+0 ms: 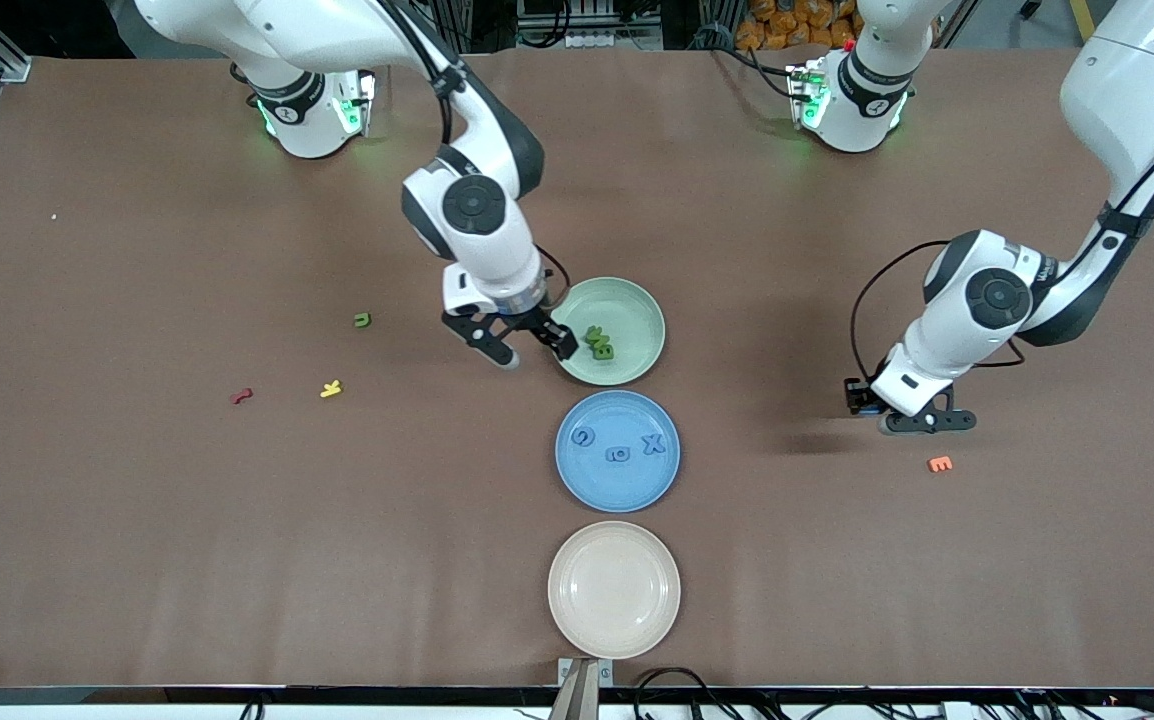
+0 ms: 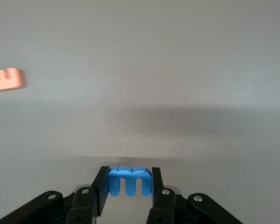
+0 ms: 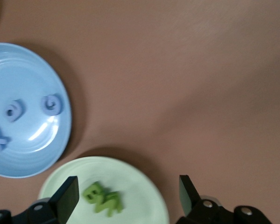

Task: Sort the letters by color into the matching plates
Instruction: 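Carry the blue m to the blue plate while the right gripper reaches green c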

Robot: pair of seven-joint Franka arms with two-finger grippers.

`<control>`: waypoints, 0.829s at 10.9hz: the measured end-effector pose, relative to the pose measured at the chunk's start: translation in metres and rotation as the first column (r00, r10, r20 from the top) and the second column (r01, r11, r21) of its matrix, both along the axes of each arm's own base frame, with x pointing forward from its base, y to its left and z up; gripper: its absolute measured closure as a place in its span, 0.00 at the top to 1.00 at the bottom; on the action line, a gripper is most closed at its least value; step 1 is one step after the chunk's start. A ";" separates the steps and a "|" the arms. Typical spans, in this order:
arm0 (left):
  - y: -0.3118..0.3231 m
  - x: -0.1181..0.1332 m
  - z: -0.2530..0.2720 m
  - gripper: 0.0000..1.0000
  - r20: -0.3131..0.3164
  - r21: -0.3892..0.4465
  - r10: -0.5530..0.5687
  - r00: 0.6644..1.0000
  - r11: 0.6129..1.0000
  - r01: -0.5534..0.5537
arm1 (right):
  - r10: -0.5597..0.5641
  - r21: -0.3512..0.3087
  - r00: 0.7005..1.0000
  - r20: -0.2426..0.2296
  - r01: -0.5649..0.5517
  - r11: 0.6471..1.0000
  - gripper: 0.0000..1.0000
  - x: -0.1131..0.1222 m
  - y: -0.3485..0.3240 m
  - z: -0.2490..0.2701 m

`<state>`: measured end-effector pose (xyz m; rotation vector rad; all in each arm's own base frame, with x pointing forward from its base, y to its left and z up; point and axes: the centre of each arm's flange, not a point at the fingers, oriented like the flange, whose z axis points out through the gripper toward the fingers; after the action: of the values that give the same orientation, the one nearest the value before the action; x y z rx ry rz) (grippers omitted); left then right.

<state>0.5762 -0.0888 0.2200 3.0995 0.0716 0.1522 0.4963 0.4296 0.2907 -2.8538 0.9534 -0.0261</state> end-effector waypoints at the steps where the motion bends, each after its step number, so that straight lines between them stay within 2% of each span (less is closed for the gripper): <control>1: -0.025 0.002 0.005 0.41 0.004 -0.022 0.043 0.999 0.999 -0.043 | 0.053 -0.015 0.999 -0.008 -0.053 0.998 0.96 -0.004 -0.022 0.001; 6: -0.157 -0.004 0.027 0.41 -0.007 -0.129 0.232 0.973 0.964 -0.231 | 0.273 -0.076 0.961 -0.052 -0.276 0.958 1.00 -0.026 -0.122 -0.002; 7: -0.182 -0.005 0.031 0.41 -0.012 -0.152 0.268 0.963 0.952 -0.267 | 0.321 -0.084 0.945 -0.068 -0.326 0.942 1.00 -0.029 -0.140 -0.003; 9: -0.226 -0.009 0.040 0.41 -0.022 -0.193 0.322 0.946 0.928 -0.320 | 0.444 -0.090 0.891 -0.095 -0.452 0.887 1.00 -0.037 -0.165 -0.003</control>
<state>0.5668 -0.3147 0.2603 2.8673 0.5608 0.1593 0.4593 0.2648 0.2879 -3.1217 0.2831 0.0745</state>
